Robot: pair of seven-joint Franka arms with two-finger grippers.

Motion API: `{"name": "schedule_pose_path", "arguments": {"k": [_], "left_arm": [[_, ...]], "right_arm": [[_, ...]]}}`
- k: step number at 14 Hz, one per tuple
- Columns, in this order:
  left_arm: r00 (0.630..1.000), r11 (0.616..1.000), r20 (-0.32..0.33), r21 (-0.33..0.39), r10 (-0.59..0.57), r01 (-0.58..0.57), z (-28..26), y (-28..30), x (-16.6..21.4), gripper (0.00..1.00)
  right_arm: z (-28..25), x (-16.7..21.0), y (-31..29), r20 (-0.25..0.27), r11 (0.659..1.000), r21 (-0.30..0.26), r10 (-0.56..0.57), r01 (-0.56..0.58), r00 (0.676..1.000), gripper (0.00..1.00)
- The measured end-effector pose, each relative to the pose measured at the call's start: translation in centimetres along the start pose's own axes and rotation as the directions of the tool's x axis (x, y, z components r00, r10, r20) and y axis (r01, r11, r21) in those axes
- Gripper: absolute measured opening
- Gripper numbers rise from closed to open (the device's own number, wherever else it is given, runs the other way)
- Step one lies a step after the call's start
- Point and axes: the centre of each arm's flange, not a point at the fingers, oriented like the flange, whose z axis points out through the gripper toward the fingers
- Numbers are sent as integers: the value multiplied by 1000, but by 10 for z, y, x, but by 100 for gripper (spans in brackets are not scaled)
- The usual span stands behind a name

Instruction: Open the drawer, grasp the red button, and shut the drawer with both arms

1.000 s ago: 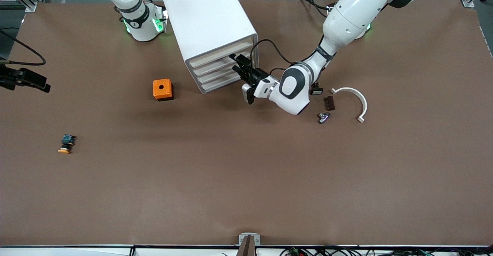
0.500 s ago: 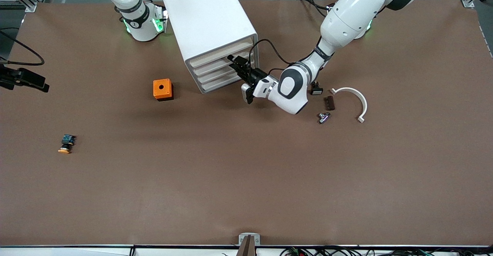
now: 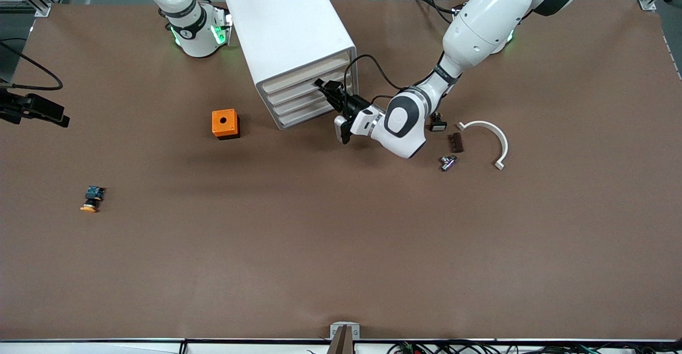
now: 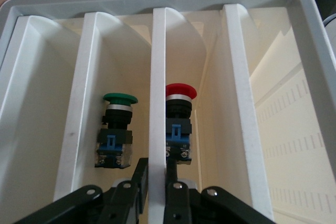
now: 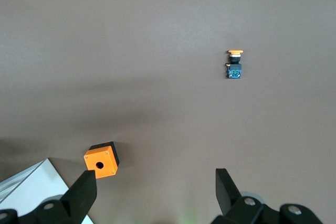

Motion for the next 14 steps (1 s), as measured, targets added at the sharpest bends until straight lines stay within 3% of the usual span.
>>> {"name": "schedule_pose_path", "arguments": {"k": [7,14], "left_arm": [[1000,1000,-15,9,-6,6,-9,2,7,15],[996,999,-83,51,9,-5,-61,5,29,15]], "right_arm": [[0,-1,-2,5,1000,0,-4,4,1000,100],[1,-2,-14,18,1000,0,18,-18,1000,100]]}}
